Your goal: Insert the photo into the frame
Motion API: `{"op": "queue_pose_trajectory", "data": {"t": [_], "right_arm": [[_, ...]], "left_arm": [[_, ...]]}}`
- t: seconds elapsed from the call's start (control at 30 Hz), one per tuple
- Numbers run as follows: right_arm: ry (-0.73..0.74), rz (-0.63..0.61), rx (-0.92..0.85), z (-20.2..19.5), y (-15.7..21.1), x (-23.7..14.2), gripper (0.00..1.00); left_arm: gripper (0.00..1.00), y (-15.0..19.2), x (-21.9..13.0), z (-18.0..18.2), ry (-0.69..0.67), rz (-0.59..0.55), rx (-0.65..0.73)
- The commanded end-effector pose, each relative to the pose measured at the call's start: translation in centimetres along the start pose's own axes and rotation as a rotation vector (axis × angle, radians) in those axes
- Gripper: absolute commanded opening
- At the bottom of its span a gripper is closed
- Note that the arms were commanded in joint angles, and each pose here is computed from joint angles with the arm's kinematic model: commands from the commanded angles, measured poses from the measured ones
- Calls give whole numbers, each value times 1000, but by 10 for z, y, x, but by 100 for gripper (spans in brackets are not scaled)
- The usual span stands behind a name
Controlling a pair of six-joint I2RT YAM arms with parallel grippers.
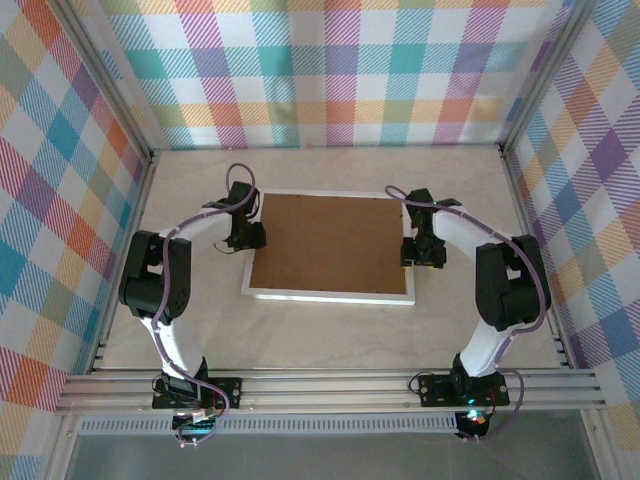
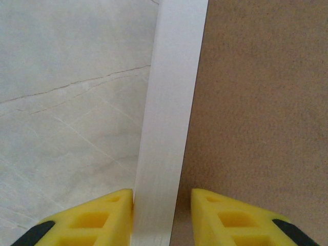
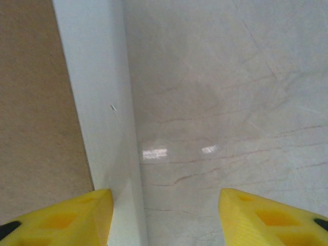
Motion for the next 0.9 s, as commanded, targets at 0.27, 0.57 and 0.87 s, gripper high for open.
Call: {"op": "queue_pose_trajectory", "data": {"t": [0.27, 0.57, 0.87], "right_arm": [[-81, 67, 19, 13, 13, 12, 57], [-92, 151, 5, 44, 33, 44, 56], [-157, 171, 14, 67, 37, 48, 56]], "left_arm": [[34, 8, 1, -8, 37, 56, 3], [34, 11, 2, -13, 76, 67, -11], [34, 15, 2, -17, 107, 68, -29]]}}
Point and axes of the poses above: each hand's point on the last joint's axis, 136 mm out from that joint toward the fingers, its own x axis out along the fingers, its own z axis along the line the jaws close on, y = z × x, the point moved 6 cm from there along -x, back along the fingers, and after that the axes turned 4 degrees about x, right-handed, at the moved point
